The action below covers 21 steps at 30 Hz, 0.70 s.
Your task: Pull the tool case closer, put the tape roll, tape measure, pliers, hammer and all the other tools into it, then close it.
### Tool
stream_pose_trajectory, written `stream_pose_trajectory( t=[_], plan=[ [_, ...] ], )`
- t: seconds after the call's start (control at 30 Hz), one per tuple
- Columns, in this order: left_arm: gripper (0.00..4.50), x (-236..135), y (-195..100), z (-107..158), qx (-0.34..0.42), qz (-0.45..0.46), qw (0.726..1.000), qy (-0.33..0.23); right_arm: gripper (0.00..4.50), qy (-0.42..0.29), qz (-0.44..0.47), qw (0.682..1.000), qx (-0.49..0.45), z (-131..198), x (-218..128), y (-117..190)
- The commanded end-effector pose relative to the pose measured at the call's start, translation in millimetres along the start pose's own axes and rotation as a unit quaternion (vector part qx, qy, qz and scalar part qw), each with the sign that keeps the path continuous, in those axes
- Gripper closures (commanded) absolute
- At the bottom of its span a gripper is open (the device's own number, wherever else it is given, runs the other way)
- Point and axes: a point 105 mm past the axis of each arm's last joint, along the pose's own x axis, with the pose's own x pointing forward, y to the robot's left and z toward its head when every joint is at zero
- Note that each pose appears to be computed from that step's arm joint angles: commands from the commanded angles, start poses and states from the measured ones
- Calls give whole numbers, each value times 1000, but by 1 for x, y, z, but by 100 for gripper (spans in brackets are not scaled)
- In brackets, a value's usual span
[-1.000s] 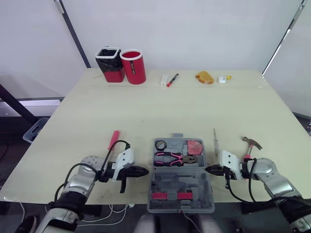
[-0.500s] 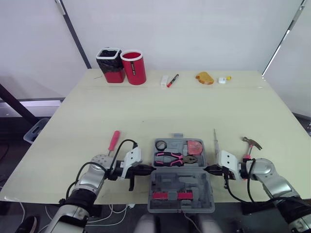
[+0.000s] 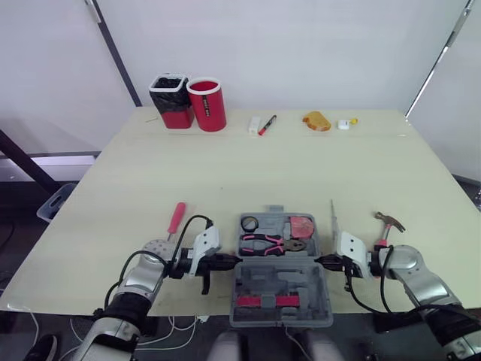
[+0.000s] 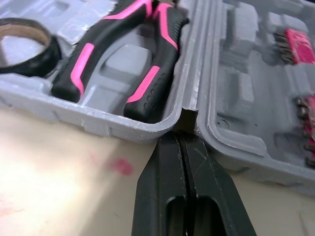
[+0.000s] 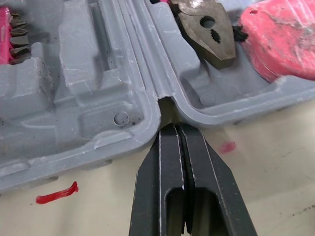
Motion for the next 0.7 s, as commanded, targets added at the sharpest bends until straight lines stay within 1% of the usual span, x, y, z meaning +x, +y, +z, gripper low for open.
stream_pose_trajectory(
  t=[0.03, 0.23, 0.5, 0.7],
  plan=[
    [447, 4, 7, 12, 17, 17, 1000, -14, 450, -21, -23, 999, -9, 11, 2, -9],
    [447, 6, 15, 15, 27, 34, 999, -16, 450, -44, -58, 997, -13, 19, 4, -21],
    [447, 8, 24, 17, 32, 46, 998, -9, 450, -46, -67, 997, -14, 20, 5, -24],
    [447, 16, 18, 17, 34, 26, 999, -10, 450, -45, -82, 996, -11, 19, 1, -29]
  ],
)
